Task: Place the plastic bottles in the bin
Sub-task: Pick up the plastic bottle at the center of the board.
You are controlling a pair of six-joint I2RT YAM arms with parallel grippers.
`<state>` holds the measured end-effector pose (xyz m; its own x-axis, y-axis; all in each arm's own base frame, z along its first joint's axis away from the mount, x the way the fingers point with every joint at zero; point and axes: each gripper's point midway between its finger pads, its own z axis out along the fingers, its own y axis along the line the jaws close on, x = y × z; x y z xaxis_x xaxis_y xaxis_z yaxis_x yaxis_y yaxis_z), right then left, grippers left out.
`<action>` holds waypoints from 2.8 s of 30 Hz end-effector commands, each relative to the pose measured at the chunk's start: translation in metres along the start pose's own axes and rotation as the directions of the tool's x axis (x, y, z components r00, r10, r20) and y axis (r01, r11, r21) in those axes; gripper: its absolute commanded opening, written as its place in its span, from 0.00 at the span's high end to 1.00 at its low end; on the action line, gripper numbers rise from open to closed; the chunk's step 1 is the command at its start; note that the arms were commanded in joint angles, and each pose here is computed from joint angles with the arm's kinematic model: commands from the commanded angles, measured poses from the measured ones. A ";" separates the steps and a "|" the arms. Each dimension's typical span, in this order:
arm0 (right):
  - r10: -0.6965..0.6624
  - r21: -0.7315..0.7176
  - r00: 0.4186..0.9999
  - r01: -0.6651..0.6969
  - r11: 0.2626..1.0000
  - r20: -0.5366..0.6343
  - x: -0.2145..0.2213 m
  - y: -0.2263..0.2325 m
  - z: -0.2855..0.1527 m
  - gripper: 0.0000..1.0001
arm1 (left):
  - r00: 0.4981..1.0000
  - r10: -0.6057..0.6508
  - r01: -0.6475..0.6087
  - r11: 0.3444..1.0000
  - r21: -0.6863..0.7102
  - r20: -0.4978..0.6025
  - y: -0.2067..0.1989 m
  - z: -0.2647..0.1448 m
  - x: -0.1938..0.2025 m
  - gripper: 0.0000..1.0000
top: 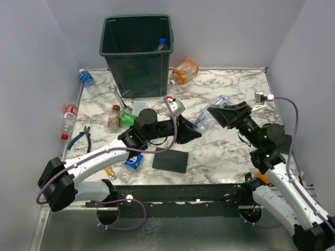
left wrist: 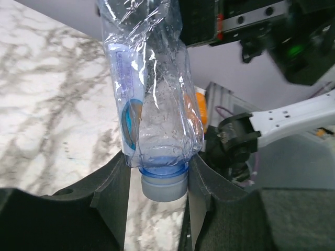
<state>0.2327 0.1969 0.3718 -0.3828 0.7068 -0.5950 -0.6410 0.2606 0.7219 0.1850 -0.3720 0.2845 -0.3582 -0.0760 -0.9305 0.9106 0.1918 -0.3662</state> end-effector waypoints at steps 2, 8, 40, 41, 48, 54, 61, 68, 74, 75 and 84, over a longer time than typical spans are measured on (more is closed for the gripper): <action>-0.228 0.173 0.960 0.255 0.951 -0.159 -0.002 0.000 -0.025 0.00 | 0.969 0.240 -0.247 0.950 -0.189 -0.059 0.025 -0.019 -0.031 1.00; -0.462 0.326 0.834 0.546 0.772 -0.301 -0.042 0.009 -0.060 0.00 | 0.757 0.584 -0.652 0.711 -0.264 -0.293 0.054 -0.050 -0.039 1.00; -0.477 -0.203 0.408 0.555 0.806 -0.778 0.103 -0.021 -0.034 0.05 | -0.536 0.735 -0.842 -0.428 0.328 -0.415 0.037 -0.113 -0.033 1.00; -0.494 -0.219 0.403 0.560 0.799 -0.771 0.108 -0.019 -0.031 0.06 | -0.539 0.733 -0.840 -0.427 0.335 -0.416 0.037 -0.115 -0.033 1.00; -0.580 -0.263 0.279 0.687 0.677 -0.765 0.123 -0.035 -0.019 0.10 | -0.552 0.729 -0.828 -0.425 0.364 -0.405 0.033 -0.121 -0.038 1.00; -0.626 -0.309 0.074 0.822 0.479 -0.776 0.142 -0.055 -0.016 0.20 | -0.565 0.727 -0.819 -0.438 0.371 -0.390 0.029 -0.119 -0.047 1.00; -0.665 -0.222 0.037 0.928 0.300 -0.746 0.121 -0.070 -0.005 0.64 | -0.564 0.734 -0.819 -0.440 0.367 -0.378 0.026 -0.116 -0.049 1.00; -0.726 -0.152 0.104 0.948 0.278 -0.679 0.100 -0.055 0.001 0.91 | -0.537 0.747 -0.838 -0.420 0.348 -0.391 0.026 -0.117 -0.050 0.80; -0.770 -0.072 0.287 0.916 0.396 -0.570 0.086 -0.026 0.001 0.99 | -0.332 0.829 -0.943 -0.290 0.160 -0.450 0.018 -0.115 -0.069 0.01; -0.765 -0.054 0.332 0.901 0.430 -0.552 0.085 -0.022 -0.001 0.99 | -0.262 0.851 -0.965 -0.246 0.096 -0.454 0.015 -0.116 -0.074 0.01; -0.641 -0.079 0.711 0.649 0.756 -0.291 0.107 0.018 -0.015 1.00 | 0.798 0.574 -0.375 0.713 -0.592 0.186 -0.022 -0.107 -0.146 0.01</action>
<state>0.1924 0.2452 0.2971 -0.0199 -0.1183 -0.9928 -0.6992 0.7114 -0.0707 0.2013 -0.2543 0.3620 0.6269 0.5116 -0.5876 0.4410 0.3888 0.8089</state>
